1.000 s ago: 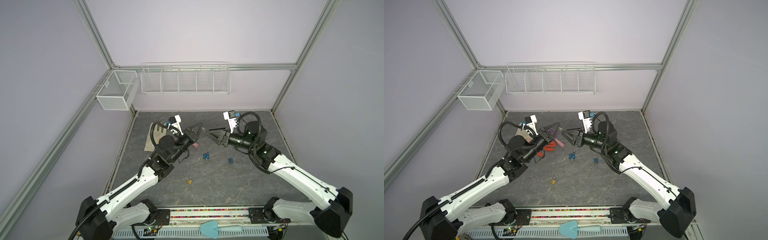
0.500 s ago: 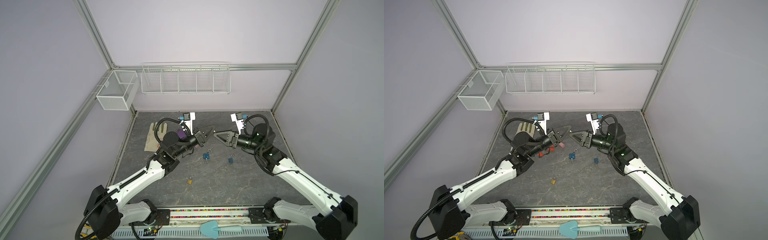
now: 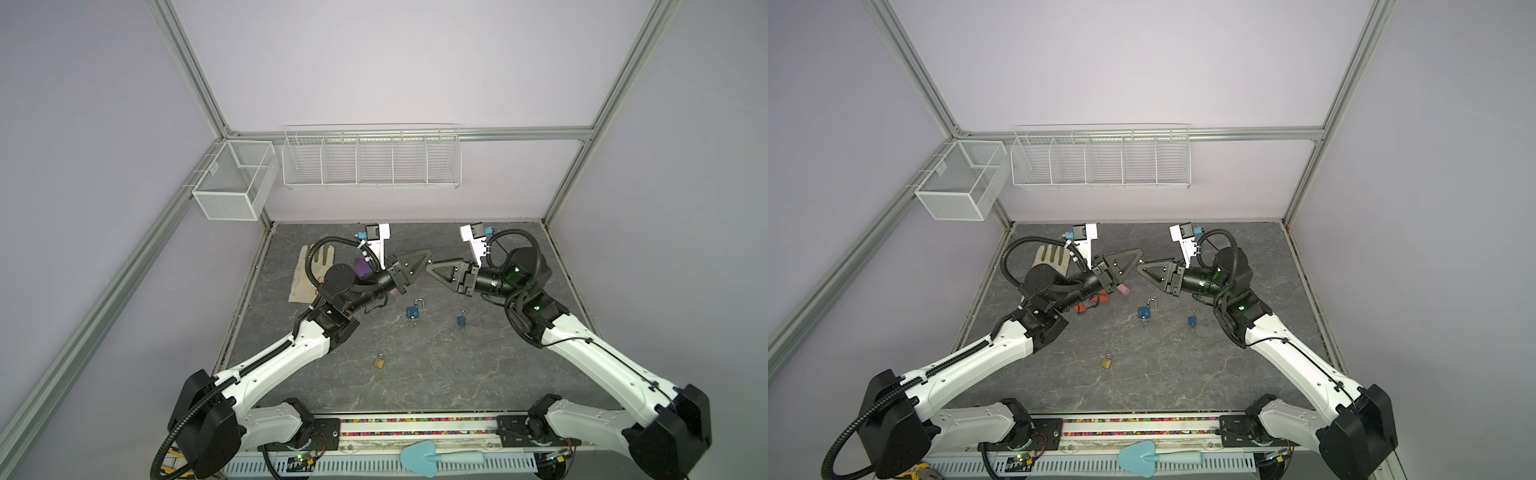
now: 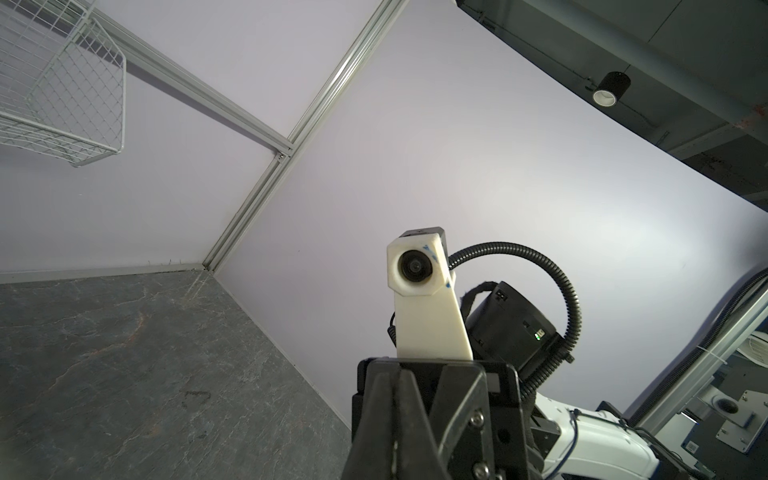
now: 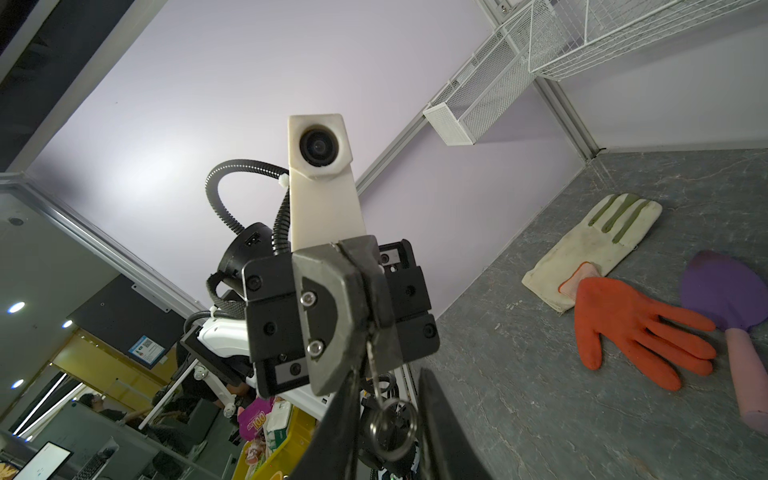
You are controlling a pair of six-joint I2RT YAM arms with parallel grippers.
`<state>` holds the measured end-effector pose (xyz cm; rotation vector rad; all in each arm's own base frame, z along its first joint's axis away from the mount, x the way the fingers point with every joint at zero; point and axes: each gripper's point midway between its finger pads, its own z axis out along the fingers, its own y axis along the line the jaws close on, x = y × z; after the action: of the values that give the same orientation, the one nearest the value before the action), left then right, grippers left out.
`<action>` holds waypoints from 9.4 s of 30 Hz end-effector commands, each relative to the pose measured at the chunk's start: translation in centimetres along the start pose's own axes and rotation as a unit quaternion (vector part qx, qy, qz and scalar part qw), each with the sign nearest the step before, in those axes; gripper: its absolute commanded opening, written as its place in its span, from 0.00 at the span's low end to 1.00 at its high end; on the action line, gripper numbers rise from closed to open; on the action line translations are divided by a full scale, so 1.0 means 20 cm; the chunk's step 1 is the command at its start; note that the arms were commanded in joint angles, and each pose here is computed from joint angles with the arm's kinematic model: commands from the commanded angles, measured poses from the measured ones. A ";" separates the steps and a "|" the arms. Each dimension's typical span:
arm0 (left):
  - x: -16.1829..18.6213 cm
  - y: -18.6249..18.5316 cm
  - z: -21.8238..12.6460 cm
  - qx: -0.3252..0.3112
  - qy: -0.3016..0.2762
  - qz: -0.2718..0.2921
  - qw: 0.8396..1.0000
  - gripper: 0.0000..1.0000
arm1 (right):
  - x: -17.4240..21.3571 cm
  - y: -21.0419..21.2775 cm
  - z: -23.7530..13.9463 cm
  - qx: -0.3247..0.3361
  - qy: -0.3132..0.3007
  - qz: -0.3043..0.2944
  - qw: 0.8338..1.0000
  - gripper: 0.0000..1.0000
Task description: Unlock with the key
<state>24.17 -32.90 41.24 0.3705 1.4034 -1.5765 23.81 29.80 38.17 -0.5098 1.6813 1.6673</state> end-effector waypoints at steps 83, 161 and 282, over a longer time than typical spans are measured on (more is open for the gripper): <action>-0.29 0.35 -0.42 -0.262 -0.049 -0.277 0.923 0.56 | -0.18 -0.27 0.41 0.398 -0.052 -0.761 0.510 0.06; -0.50 0.48 -0.41 -0.285 -0.006 -0.096 0.954 0.00 | -0.02 -0.18 0.50 0.348 0.035 -0.796 0.494 0.47; 0.06 0.36 -0.57 -0.314 0.103 -0.055 0.942 0.51 | 0.12 -0.26 -0.06 0.196 0.056 -0.194 0.959 0.06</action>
<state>25.23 -23.40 38.07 0.1471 1.8335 -1.2429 25.13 29.41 35.70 -0.6650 1.7388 1.1763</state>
